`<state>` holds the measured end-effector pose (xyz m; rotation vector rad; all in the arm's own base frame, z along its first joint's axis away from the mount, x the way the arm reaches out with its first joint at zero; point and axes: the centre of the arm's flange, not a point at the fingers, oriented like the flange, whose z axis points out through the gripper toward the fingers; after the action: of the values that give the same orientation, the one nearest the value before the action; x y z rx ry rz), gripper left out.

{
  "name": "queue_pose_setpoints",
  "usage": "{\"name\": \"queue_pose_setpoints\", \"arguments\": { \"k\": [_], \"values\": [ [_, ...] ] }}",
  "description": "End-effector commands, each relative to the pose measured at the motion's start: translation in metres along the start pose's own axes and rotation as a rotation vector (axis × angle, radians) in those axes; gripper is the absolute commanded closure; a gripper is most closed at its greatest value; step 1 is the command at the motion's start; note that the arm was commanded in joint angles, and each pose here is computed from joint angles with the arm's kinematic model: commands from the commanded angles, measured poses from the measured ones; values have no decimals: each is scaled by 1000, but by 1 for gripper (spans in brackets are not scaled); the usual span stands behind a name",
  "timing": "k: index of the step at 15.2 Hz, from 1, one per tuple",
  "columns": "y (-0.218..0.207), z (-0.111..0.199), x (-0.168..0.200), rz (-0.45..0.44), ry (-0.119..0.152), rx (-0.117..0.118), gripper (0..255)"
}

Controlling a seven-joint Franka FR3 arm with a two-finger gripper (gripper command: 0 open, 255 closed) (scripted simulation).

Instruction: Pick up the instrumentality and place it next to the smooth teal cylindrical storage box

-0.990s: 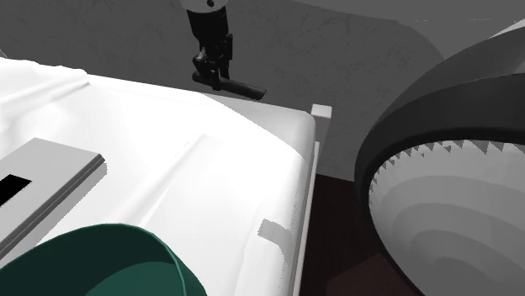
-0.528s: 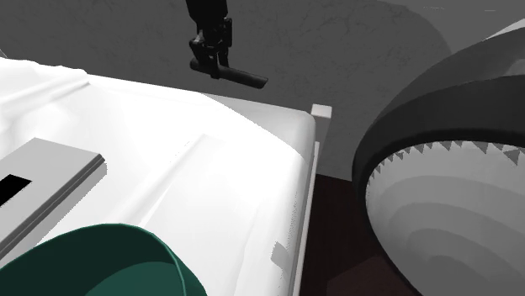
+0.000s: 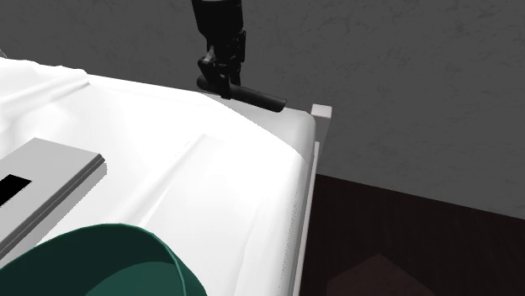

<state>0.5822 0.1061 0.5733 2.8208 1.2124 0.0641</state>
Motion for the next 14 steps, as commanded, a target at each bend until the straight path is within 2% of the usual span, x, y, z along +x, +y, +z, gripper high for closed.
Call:
{"name": "queue_pose_setpoints", "arguments": {
  "k": [1,14],
  "values": [
    [-20,-1,-20,0,-1,0,255],
    [-145,-13,-137,0,-1,0,255]
  ]
}}
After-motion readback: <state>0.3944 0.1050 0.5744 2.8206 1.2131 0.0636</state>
